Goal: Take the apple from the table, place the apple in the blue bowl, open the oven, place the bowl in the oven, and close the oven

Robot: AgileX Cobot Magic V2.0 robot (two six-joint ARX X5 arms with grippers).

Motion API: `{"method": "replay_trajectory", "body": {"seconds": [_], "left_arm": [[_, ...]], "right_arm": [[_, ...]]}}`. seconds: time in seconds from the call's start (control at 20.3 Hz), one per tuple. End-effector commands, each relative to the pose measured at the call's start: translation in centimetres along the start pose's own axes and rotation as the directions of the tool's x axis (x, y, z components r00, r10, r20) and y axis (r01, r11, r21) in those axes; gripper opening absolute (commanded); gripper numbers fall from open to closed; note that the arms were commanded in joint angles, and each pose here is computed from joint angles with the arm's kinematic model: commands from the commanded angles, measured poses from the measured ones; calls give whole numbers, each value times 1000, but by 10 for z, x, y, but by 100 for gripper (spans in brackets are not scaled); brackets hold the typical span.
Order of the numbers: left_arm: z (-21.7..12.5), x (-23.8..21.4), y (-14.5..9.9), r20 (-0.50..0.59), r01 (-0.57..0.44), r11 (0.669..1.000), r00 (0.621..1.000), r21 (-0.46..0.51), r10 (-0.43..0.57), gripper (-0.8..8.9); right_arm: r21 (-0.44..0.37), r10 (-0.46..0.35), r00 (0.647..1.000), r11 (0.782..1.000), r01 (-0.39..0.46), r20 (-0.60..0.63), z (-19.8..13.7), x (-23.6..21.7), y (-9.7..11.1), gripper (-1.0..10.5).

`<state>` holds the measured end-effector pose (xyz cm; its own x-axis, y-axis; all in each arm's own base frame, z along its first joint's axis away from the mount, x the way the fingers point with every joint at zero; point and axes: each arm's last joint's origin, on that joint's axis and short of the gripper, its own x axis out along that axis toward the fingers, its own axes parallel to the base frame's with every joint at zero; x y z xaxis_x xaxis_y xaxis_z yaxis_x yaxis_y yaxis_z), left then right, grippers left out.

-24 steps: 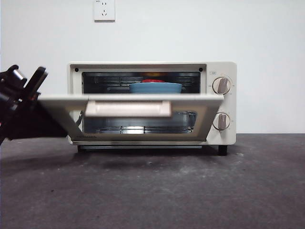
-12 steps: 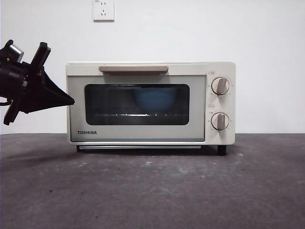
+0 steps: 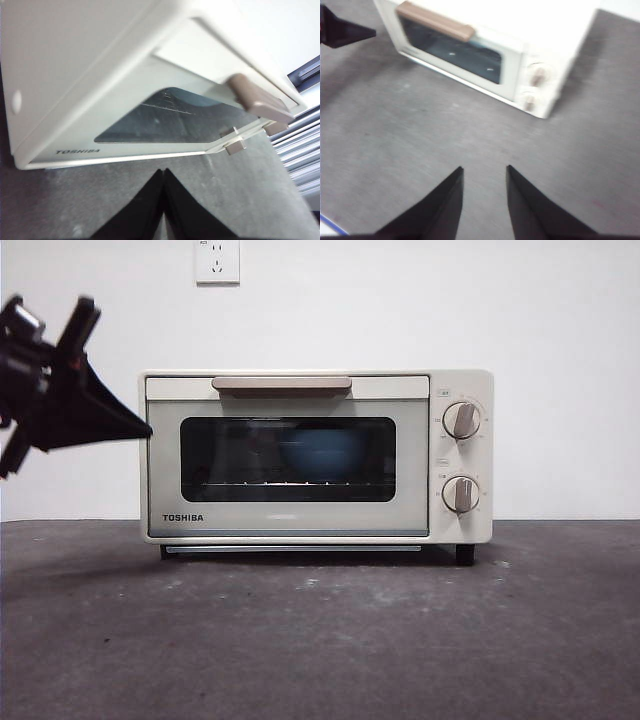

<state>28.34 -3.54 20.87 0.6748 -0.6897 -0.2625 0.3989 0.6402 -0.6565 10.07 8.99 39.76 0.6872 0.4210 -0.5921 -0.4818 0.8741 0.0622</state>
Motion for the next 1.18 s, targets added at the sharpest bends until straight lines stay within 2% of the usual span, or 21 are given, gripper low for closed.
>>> {"method": "replay_trajectory", "body": {"seconds": [0.05, 0.39, 0.79, 1.18], "left_arm": [[3, -10, -14, -1, -60, 994, 998, 94, 60, 7], [-3, -44, -56, 19, -209, 945, 977, 252, 211, 7], [-13, -78, -98, 76, -225, 903, 974, 365, 212, 7], [-22, -90, -107, 60, -237, 896, 971, 376, 232, 7]], "right_arm": [[4, 50, 998, 999, -50, 47, -9, 22, 5, 136], [23, 92, 969, 995, -100, 227, -37, 64, 7, 136], [23, 121, 911, 990, -142, 393, -73, 106, 7, 136], [25, 125, 889, 988, -151, 440, -79, 112, 7, 136]]}}
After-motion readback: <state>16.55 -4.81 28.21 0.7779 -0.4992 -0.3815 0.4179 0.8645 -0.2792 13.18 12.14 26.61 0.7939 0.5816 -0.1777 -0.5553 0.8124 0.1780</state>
